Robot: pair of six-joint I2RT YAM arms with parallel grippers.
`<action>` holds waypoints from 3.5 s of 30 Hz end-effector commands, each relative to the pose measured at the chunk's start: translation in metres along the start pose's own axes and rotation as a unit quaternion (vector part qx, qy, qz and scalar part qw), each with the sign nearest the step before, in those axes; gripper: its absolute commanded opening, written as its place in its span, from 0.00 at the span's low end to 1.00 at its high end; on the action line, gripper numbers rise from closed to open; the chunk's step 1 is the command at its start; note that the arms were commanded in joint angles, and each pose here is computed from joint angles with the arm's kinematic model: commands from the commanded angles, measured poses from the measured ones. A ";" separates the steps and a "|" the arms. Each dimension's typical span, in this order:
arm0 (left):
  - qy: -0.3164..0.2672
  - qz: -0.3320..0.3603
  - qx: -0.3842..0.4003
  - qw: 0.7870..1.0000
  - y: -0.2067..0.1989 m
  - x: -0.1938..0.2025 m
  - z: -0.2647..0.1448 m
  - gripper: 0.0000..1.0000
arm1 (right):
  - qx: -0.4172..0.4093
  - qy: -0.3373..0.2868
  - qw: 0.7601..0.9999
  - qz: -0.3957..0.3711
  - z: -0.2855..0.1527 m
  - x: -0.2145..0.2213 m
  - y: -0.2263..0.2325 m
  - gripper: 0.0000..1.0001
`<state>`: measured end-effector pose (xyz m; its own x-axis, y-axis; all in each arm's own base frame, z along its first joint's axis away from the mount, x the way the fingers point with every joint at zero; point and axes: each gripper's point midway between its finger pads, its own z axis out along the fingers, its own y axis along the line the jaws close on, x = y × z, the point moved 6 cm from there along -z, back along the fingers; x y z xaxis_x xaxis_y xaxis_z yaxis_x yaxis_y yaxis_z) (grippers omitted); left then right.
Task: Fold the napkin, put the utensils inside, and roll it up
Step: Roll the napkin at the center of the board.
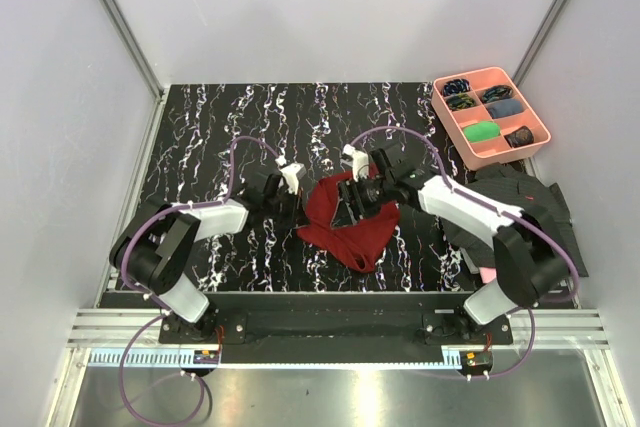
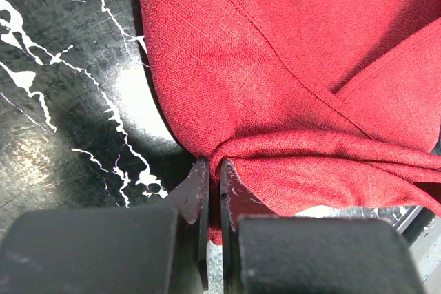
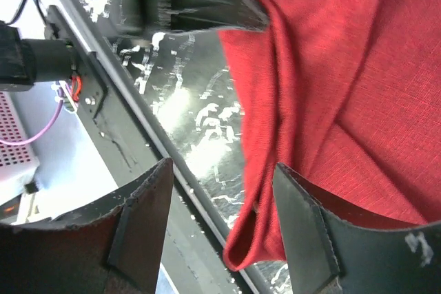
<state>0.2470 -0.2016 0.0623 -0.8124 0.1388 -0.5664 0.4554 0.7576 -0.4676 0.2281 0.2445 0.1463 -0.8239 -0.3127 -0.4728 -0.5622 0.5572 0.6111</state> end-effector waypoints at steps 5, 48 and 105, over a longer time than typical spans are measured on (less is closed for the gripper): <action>0.029 0.003 -0.011 1.000 0.002 0.004 0.002 0.00 | -0.006 0.081 0.996 -0.022 0.022 0.044 0.055 0.68; 0.041 0.016 -0.026 0.999 0.000 0.006 0.000 0.00 | 0.143 0.085 0.982 0.085 -0.012 0.043 -0.020 0.68; 0.025 -0.107 -0.045 0.993 0.007 -0.003 -0.041 0.73 | 0.131 0.158 0.969 -0.136 0.090 0.083 0.004 0.31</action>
<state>0.2359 -0.1821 0.0782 -0.9343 0.0527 -0.3526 0.2486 0.8052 -0.5383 0.1948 0.3145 0.0745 -0.5461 -0.6411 -0.5392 -0.8178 0.5475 0.1773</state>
